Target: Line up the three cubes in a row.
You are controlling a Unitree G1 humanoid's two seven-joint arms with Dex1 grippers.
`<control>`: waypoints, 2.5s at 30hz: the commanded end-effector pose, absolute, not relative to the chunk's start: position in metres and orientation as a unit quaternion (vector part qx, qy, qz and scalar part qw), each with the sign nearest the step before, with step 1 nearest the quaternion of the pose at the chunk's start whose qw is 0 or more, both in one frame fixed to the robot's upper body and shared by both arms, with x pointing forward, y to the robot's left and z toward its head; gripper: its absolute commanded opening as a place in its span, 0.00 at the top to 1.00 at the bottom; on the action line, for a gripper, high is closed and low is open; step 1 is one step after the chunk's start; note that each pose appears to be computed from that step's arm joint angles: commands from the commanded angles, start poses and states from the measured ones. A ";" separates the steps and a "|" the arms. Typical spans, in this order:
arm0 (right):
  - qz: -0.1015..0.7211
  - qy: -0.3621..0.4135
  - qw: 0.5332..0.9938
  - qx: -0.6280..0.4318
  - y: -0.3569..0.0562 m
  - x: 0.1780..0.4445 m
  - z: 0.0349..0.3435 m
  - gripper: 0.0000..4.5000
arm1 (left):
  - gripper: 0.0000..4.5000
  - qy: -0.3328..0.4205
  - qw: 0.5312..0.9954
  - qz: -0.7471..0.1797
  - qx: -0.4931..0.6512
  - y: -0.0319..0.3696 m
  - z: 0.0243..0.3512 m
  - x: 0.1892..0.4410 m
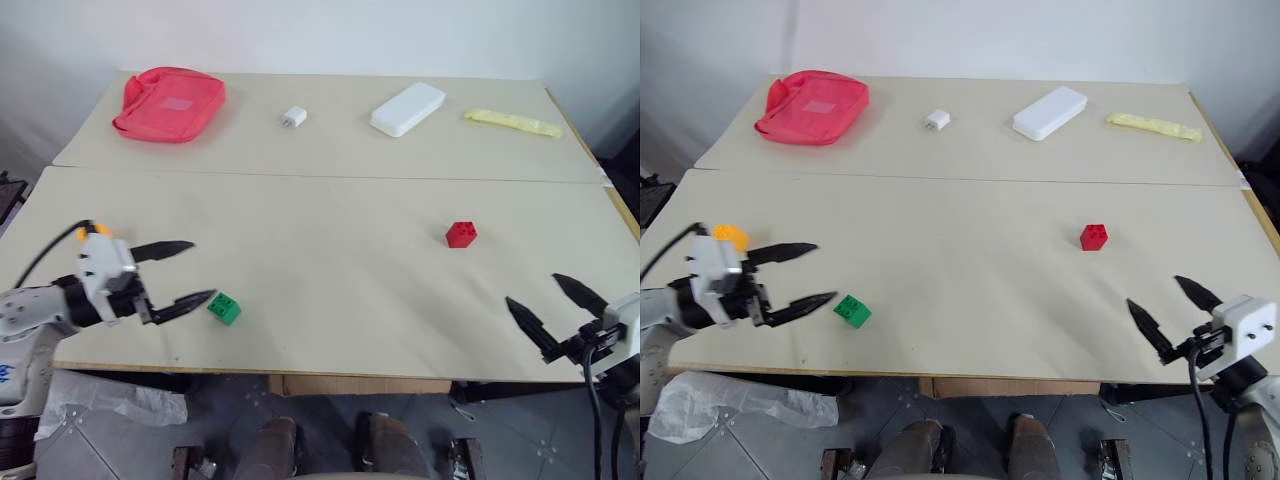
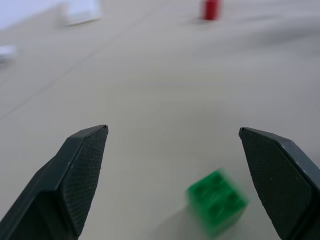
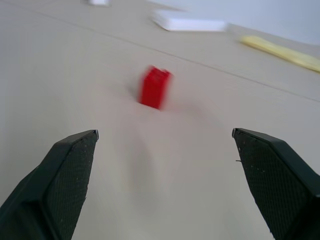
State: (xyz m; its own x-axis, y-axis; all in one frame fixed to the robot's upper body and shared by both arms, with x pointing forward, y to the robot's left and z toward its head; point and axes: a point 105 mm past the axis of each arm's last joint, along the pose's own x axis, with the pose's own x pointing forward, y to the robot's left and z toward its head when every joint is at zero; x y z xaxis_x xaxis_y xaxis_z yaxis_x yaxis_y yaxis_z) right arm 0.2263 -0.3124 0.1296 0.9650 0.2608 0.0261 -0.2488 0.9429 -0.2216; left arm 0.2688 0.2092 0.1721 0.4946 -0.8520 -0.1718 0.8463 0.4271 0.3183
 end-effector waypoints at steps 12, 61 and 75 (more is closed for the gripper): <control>0.140 -0.007 0.987 -0.085 -0.241 0.323 0.162 0.00 | 0.01 -0.087 0.823 -0.528 0.189 0.162 0.189 0.299; 0.678 0.056 0.698 -0.224 -0.087 0.336 0.121 0.66 | 0.00 -0.054 0.849 -0.493 0.181 0.171 0.174 0.268; 0.691 -0.033 0.681 -0.238 -0.107 0.321 0.169 0.01 | 0.00 -0.090 0.909 -0.377 0.154 0.231 0.202 0.263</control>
State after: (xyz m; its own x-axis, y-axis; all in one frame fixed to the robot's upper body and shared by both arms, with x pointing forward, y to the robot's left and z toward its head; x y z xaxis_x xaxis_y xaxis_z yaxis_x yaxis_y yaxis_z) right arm 0.3271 -0.1003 0.1517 0.0516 0.9439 -0.3261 -0.9471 -0.0572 -0.3157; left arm 0.2677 0.2136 0.1867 0.6637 -0.7478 -0.0142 0.7040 0.6183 0.3494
